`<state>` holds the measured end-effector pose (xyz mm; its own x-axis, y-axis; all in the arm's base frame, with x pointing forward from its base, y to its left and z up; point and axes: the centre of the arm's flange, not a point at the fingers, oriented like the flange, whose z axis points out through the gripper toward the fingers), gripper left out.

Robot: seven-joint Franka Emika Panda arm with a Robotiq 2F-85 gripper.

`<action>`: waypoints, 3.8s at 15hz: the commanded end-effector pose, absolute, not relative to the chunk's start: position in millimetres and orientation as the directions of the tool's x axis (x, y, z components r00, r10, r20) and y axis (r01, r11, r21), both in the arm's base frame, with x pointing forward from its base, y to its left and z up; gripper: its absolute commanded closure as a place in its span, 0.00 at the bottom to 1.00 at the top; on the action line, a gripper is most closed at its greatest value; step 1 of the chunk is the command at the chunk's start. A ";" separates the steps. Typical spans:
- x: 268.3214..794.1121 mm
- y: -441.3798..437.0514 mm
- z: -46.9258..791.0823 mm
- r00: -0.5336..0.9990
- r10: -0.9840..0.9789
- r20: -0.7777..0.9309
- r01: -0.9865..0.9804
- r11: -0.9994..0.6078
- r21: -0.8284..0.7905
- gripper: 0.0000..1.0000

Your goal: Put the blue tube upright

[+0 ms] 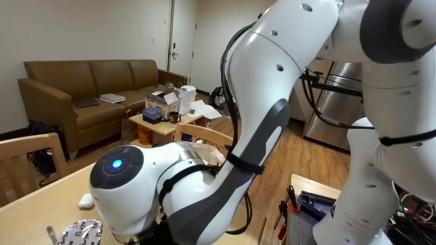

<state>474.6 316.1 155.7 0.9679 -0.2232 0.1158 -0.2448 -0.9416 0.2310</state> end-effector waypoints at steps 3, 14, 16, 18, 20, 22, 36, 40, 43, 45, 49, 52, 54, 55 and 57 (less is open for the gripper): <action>458.7 308.1 153.4 0.975 -0.202 -0.090 -0.188 -0.972 0.137 0.00; 444.6 289.6 143.9 0.942 0.207 -0.264 0.258 -0.950 0.174 0.00; 448.5 289.0 145.5 0.924 0.302 -0.234 0.343 -0.926 0.160 0.00; 445.1 286.1 149.1 0.895 0.289 -0.341 0.376 -0.899 0.224 0.00; 436.0 284.2 148.8 0.856 0.403 -0.323 0.483 -0.845 0.227 0.00; 435.8 287.1 141.5 0.823 0.488 -0.292 0.557 -0.795 0.242 0.00; 442.5 292.0 107.0 0.889 0.458 0.028 0.433 -0.857 0.279 0.00; 447.5 301.6 99.4 0.854 0.501 0.138 0.466 -0.856 0.226 0.00; 447.1 299.9 92.0 0.831 0.533 0.161 0.495 -0.839 0.224 0.00; 447.2 299.6 86.0 0.819 0.549 0.166 0.508 -0.829 0.235 0.00; 446.3 300.6 75.4 0.782 0.599 0.174 0.552 -0.794 0.256 0.00; 446.4 289.9 72.2 0.803 0.575 0.154 0.533 -0.810 0.247 0.00; 449.3 279.1 78.6 0.822 0.554 0.135 0.512 -0.821 0.251 0.00; 451.4 273.9 80.1 0.834 0.535 0.132 0.493 -0.832 0.255 0.00; 456.9 264.3 83.4 0.852 0.508 0.130 0.467 -0.848 0.251 0.00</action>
